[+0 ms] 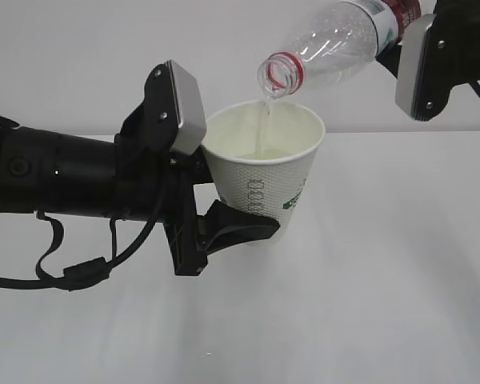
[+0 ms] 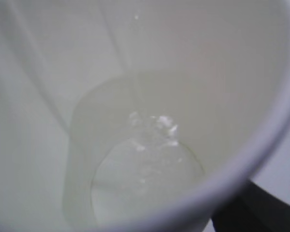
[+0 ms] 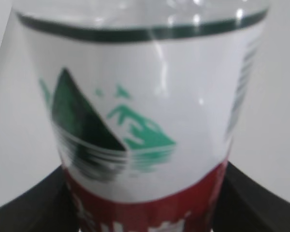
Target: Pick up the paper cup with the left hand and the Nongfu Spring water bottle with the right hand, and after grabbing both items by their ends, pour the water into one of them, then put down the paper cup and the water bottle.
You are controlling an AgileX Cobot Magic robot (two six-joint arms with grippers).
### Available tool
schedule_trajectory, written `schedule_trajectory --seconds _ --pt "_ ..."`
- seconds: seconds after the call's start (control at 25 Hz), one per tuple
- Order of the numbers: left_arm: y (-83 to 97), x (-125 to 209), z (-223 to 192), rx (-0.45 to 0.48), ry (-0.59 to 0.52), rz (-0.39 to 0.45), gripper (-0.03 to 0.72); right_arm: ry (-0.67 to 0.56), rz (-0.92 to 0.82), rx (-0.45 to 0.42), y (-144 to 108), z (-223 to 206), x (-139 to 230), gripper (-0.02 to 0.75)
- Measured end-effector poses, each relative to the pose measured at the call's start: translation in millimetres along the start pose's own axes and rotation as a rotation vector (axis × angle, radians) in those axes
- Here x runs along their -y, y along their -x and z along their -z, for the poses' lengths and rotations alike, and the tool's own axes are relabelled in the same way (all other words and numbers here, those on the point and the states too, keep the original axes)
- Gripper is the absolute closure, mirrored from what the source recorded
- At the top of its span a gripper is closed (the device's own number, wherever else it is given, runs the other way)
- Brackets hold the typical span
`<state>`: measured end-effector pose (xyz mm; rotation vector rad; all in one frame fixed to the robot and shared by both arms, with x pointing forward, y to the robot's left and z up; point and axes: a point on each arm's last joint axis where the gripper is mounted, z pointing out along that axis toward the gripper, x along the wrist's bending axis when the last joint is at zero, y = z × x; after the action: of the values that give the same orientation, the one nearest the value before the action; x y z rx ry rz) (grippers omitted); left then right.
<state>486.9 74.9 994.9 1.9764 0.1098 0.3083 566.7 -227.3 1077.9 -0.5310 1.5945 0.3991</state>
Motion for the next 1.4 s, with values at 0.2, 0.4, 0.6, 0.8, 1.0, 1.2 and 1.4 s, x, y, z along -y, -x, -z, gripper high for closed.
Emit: schedule_trajectory --seconds 0.2,0.4,0.6,0.8,1.0,1.2,1.4 --pt "0.0 0.0 0.0 0.000 0.000 0.000 0.187 0.000 -0.001 0.000 0.0 0.0 0.0 0.223" --pt "0.0 0.0 0.0 0.000 0.000 0.000 0.187 -0.001 -0.002 0.001 0.1 0.0 0.1 0.223" --pt "0.0 0.0 0.0 0.000 0.000 0.000 0.187 -0.001 -0.002 0.001 0.1 0.0 0.1 0.223" --pt "0.0 0.0 0.0 0.000 0.000 0.000 0.187 -0.001 -0.002 0.001 0.1 0.0 0.1 0.223" --pt "0.0 0.0 0.0 0.000 0.000 0.000 0.187 -0.001 -0.002 0.001 0.1 0.0 0.1 0.223" --pt "0.0 0.0 0.0 0.000 0.000 0.000 0.187 -0.001 -0.002 0.001 0.1 0.0 0.1 0.223" --pt "0.0 0.0 0.0 0.000 0.000 0.000 0.187 -0.001 -0.002 0.001 0.1 0.0 0.1 0.223"
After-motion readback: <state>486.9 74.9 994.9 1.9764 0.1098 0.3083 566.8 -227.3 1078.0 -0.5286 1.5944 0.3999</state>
